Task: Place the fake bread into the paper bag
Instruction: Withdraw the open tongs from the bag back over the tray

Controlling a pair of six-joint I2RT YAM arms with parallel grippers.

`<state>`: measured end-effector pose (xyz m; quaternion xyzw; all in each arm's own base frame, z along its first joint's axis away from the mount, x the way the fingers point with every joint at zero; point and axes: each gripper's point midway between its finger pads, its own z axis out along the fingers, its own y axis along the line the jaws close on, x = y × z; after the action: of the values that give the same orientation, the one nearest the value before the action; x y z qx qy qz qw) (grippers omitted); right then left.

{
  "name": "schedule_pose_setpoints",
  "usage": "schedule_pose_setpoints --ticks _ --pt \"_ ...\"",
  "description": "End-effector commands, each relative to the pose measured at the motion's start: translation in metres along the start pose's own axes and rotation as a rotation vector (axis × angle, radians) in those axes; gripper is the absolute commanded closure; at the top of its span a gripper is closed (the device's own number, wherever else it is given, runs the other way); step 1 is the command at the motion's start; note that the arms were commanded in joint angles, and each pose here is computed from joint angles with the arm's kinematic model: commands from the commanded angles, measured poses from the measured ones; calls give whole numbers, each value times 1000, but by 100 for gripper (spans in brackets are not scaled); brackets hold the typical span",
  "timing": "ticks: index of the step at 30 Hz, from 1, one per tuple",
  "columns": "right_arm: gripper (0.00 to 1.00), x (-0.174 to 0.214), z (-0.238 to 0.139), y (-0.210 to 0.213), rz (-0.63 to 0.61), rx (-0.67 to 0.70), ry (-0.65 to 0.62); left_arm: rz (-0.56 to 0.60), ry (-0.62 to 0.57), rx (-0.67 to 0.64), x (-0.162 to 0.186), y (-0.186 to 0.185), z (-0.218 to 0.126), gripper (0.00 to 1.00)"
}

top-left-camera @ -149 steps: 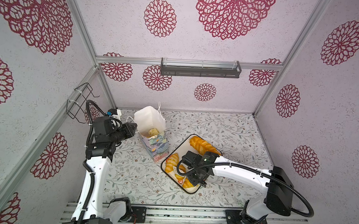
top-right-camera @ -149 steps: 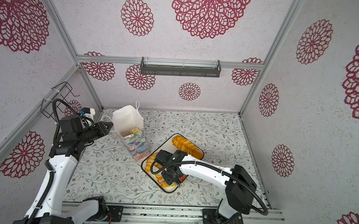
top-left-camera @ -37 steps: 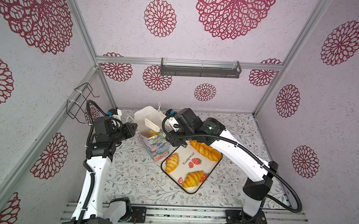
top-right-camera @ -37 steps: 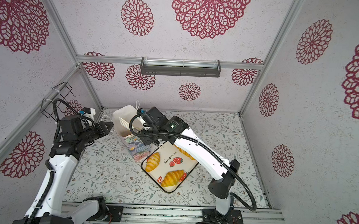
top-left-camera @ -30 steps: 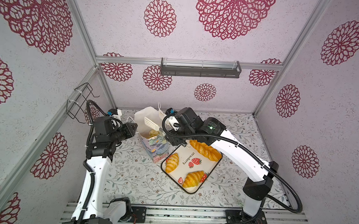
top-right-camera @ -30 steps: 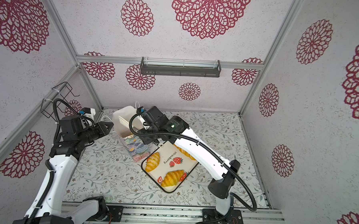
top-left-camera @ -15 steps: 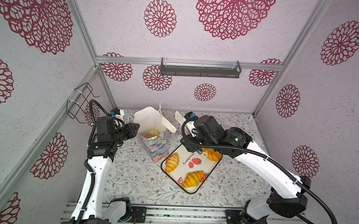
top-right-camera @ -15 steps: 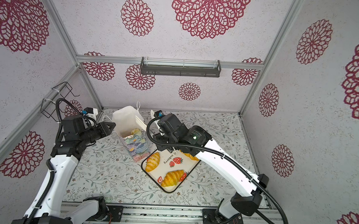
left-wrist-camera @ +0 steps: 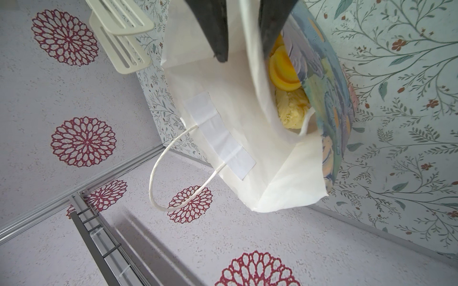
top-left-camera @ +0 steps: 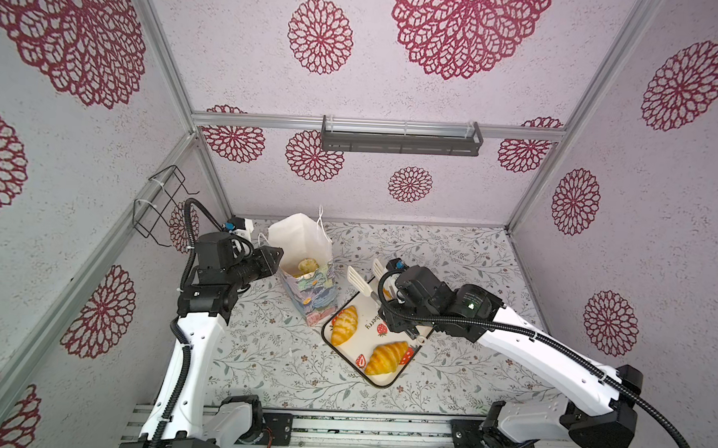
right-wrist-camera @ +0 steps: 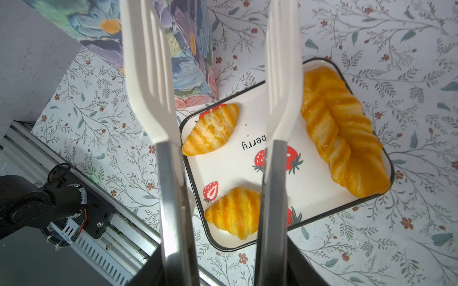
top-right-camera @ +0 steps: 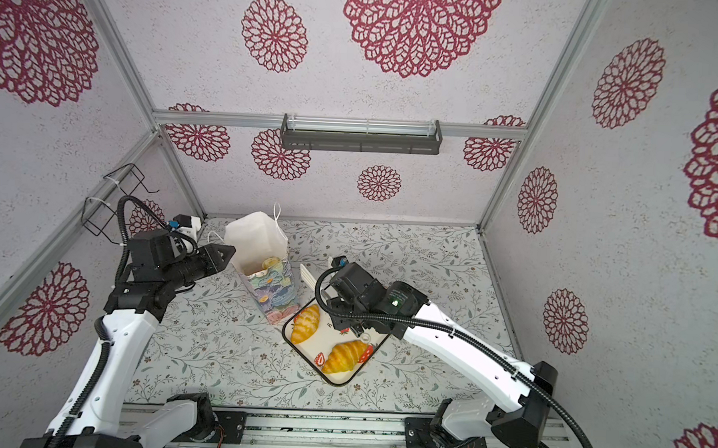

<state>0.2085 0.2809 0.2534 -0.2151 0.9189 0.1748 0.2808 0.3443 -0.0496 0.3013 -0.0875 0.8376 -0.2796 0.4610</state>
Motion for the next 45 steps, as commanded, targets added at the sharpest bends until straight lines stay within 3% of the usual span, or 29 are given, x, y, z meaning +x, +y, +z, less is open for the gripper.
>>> schedule_pose_setpoints --ticks 1,36,45 --pt "46 -15 -14 9 63 -64 -90 26 -19 2 -4 -4 -3 75" --pt "43 51 75 17 100 -115 131 34 -7 -10 -2 -4 -1 75" --pt "41 68 85 16 165 -118 184 39 -12 -6 -2 -5 -3 75"
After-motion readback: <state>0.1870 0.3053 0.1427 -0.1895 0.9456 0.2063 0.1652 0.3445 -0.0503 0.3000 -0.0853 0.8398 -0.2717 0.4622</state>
